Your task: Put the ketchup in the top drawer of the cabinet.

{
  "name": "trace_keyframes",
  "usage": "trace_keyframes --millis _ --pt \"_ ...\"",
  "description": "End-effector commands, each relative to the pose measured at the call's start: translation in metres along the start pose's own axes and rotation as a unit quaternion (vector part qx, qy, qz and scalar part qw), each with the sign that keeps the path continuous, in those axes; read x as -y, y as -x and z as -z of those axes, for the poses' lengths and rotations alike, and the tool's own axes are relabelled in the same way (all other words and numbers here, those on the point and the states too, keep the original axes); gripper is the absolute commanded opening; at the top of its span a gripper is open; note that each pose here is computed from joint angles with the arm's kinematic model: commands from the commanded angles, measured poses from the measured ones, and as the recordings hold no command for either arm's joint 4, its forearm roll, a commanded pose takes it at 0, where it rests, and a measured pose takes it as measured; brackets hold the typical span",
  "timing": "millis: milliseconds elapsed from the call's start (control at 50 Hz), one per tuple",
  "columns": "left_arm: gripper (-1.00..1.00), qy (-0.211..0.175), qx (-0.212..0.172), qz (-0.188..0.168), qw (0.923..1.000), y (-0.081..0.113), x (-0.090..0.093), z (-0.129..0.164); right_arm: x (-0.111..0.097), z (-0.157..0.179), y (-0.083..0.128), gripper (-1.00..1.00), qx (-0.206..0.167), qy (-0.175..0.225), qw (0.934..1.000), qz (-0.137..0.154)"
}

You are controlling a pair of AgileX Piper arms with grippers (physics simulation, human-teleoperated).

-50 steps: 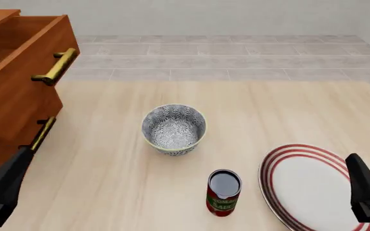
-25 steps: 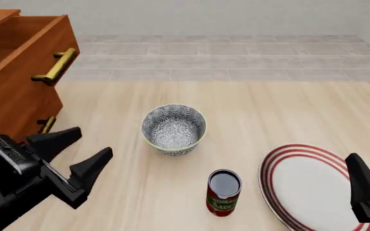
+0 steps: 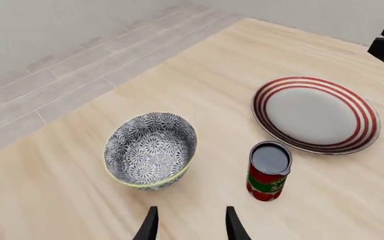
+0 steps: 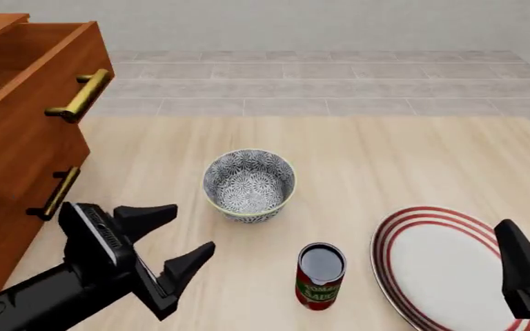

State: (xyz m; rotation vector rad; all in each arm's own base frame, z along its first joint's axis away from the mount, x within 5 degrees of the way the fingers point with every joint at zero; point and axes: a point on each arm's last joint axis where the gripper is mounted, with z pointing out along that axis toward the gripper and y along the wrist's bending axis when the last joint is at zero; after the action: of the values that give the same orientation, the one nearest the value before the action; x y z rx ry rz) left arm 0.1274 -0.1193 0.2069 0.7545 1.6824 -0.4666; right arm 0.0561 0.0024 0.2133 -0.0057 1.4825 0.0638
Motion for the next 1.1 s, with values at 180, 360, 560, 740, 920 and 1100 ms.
trace_keyframes --millis 180,360,560,740,920,1100 --pt "1.00 -0.048 -0.031 0.000 0.9984 -0.015 0.020 -0.023 0.000 0.000 -0.001 1.00 -0.005 0.003 1.0000 -0.004" --pt "1.00 -0.072 -0.043 -0.031 0.9960 -0.020 0.031 -0.035 0.000 0.000 -0.001 1.00 -0.007 0.004 1.0000 0.003" --pt "1.00 -0.096 -0.044 -0.046 0.9933 -0.017 0.043 -0.046 -0.001 0.000 -0.001 1.00 -0.008 0.007 0.9999 0.003" --pt "1.00 -0.120 -0.043 -0.057 0.9902 -0.015 0.057 -0.057 -0.001 0.000 -0.002 1.00 -0.009 0.006 0.9999 0.001" --pt "1.00 -0.133 -0.042 -0.058 0.9885 -0.012 0.066 -0.067 -0.001 0.000 -0.002 1.00 -0.010 0.006 0.9999 -0.001" --pt "1.00 -0.148 -0.049 -0.071 0.9852 -0.017 0.077 -0.077 -0.001 0.000 -0.002 1.00 -0.011 0.007 0.9999 -0.003"
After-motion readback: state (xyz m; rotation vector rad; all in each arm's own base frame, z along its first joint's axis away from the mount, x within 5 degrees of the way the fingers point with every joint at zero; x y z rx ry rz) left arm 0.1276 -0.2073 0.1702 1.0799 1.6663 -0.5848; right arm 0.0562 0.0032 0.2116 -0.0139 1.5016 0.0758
